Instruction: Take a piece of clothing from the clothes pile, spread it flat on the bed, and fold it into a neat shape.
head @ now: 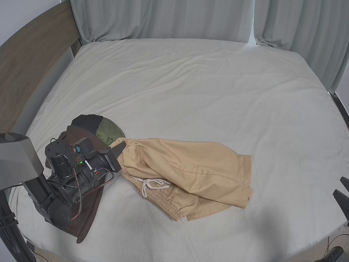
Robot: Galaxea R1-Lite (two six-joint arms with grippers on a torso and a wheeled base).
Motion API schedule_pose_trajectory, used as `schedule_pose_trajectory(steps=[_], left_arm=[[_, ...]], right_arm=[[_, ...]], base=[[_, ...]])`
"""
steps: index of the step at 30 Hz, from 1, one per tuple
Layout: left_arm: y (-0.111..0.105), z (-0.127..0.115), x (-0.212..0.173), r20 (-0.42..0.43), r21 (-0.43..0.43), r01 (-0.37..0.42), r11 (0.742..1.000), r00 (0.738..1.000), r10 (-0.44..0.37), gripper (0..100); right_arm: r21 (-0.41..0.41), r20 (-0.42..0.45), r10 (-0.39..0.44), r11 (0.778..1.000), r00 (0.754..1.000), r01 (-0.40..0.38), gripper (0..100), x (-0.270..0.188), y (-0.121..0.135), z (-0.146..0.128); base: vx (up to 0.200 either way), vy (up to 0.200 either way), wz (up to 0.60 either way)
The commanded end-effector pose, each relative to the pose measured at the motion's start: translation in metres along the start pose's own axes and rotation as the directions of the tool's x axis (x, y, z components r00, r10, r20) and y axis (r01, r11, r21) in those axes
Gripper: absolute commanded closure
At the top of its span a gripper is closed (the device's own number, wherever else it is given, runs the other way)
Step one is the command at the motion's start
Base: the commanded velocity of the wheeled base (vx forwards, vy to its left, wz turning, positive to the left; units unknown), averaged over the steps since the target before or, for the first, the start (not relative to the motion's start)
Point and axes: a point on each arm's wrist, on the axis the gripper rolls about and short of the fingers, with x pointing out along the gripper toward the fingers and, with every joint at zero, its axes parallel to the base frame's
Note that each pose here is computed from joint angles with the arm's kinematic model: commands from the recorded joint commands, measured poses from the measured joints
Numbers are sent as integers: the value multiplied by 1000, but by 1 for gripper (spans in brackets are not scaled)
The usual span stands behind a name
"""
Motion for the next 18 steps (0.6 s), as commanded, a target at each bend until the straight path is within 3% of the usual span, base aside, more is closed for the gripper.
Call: schedule_pose_trajectory(steps=[1,6,18], left_arm=[[0,2,1,12,1,2,1000,1000,-2,100],[0,1,0,3,-2,4,1000,1000,-4,100],[1,0,-1,-2,0,5,1000,1000,-5,100]], right_arm=[[60,-157,64,997,986,-55,0,41,-2,24],[80,-222,138,989,965,-123,0,58,-1,28],[116,-254,277,960,927,-255,0,121,-5,32]], base=[[0,0,0],[0,0,0],[0,0,0]])
